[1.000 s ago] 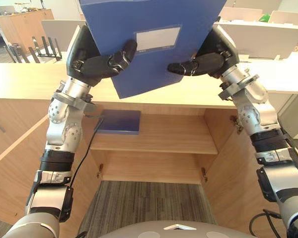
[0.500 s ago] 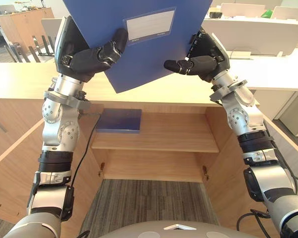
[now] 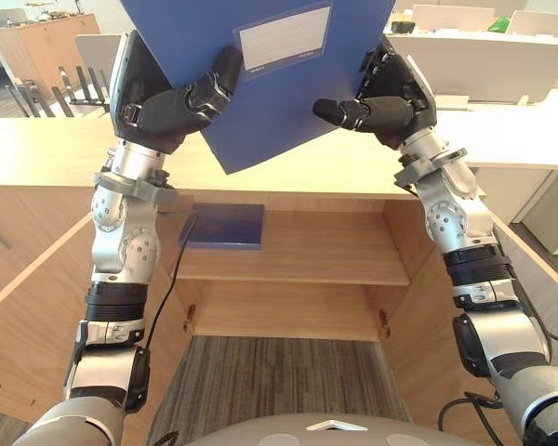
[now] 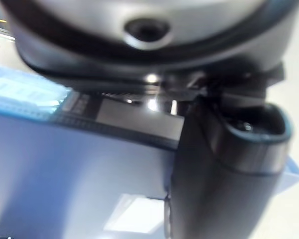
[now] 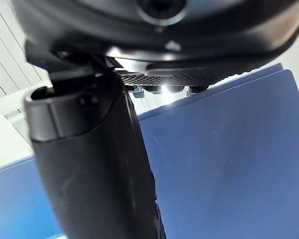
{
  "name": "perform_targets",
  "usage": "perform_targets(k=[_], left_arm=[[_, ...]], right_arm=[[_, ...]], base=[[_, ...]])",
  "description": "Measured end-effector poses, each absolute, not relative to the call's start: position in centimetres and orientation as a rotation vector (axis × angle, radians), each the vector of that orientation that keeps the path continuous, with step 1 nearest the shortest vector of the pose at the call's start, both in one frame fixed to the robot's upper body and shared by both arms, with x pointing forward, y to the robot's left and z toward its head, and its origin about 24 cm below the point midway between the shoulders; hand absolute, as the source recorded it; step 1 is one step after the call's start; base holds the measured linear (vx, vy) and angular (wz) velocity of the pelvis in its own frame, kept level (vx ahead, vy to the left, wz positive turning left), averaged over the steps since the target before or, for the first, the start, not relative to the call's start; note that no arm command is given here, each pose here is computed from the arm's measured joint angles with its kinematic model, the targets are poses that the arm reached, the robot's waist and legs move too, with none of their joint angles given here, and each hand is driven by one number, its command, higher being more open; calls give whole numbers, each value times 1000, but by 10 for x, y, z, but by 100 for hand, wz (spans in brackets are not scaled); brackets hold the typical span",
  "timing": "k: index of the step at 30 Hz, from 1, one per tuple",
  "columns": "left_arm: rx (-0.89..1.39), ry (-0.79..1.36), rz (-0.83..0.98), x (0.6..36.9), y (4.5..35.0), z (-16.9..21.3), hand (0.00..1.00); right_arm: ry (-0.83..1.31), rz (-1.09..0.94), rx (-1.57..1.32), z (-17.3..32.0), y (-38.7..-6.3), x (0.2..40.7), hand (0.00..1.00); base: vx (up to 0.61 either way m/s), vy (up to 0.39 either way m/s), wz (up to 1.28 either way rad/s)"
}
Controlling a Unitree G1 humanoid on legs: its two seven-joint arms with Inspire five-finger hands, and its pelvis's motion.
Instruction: Walk over to the cabinet, pick up the folder, carry it to the office cabinet, place the folder inside the office cabinet, then close the office cabinet door
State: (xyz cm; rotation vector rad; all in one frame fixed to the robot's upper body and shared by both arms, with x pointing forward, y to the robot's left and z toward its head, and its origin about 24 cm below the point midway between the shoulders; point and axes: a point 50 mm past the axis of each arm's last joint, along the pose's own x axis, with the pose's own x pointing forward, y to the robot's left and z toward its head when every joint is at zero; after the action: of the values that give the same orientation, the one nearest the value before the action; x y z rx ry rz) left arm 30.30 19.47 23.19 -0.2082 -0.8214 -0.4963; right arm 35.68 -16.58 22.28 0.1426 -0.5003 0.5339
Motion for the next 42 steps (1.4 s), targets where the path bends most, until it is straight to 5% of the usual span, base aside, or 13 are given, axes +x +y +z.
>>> perform_targets(k=[24,25,42], left_arm=[[-323,-909,-530,302,192,235,0],[-337,-910,-528,303,191,234,0],[-525,-771,-488,309,188,185,0]], right_arm=[[-621,582,-126,293,-153,356,100],[-629,581,-125,296,-153,356,0],[-685,623,-126,311,-142,352,0]], base=[[0,0,0],[0,0,0],[0,0,0]])
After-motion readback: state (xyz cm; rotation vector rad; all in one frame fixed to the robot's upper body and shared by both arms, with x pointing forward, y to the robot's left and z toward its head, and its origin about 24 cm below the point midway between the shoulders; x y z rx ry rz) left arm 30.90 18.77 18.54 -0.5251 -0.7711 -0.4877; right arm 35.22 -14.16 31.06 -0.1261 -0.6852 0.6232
